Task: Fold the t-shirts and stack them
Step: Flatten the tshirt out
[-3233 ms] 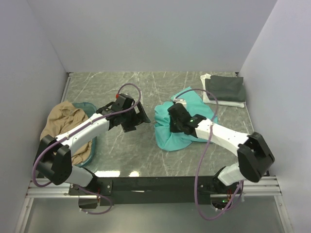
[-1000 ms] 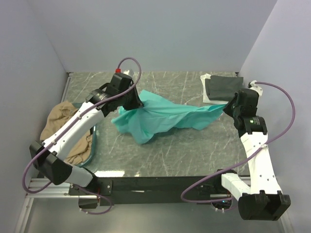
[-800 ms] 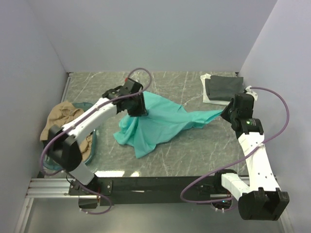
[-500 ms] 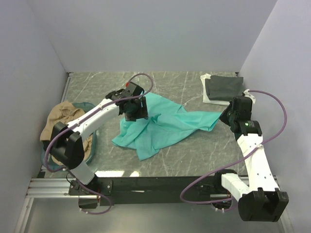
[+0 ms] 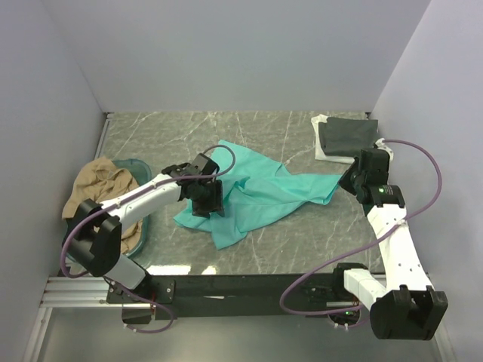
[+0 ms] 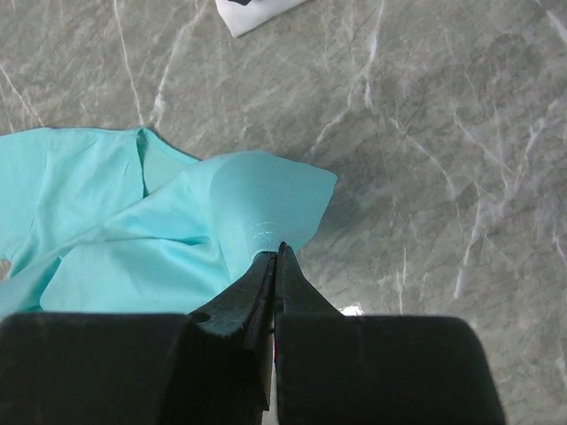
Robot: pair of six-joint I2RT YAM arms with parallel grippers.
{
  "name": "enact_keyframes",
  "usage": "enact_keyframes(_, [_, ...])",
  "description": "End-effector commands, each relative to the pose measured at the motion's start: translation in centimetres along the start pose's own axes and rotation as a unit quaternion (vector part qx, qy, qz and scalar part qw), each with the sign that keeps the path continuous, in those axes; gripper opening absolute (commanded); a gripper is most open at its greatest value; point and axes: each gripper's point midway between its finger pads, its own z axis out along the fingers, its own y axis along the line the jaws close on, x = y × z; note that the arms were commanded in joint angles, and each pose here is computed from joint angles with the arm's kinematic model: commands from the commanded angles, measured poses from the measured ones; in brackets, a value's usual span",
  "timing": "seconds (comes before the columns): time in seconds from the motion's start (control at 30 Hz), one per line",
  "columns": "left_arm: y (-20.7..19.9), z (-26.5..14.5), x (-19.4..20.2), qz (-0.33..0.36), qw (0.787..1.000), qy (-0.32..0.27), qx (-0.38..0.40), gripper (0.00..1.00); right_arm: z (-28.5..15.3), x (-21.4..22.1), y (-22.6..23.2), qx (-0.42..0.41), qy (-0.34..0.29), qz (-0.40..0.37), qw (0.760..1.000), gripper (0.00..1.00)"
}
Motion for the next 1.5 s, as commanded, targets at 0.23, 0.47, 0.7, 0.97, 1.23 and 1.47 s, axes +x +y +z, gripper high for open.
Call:
enact_keyframes(0.23, [1.0,3.4,1.2,0.022,0.999,0.045,-0.017,0.57,-0.1,-1.0,0.5,-0.009,-0.022,0.008,1.000,0.00])
enact_keyframes(0.47, [3.8,3.7,-2.1,0.035,0.993,-0.014,-0.110,0.56,0.4,-0.2,-0.2,-0.001,-0.021,0.008,1.000,0.00])
enact_keyframes(0.7, [5.1,1.7,-6.1,0.014,0.987,-0.089,-0.135,0.57,0.8,-0.4,-0.4,0.006,-0.018,-0.014,1.000,0.00])
enact_keyframes(0.97, [8.6,2.2,-9.4,-0.010,0.979,-0.113,-0.167,0.58,1.1,0.1,0.4,-0.013,-0.005,0.000,1.000,0.00])
enact_keyframes(1.23, [8.8,-0.2,-14.5,-0.030,0.975,-0.152,-0.158,0.62,0.2,-0.2,-0.1,-0.003,-0.012,-0.007,1.000,0.00])
enact_keyframes(1.47, [5.3,1.5,-12.3,-0.049,0.989,-0.120,-0.068,0.61,-0.1,1.2,-0.8,-0.003,-0.009,0.006,1.000,0.00])
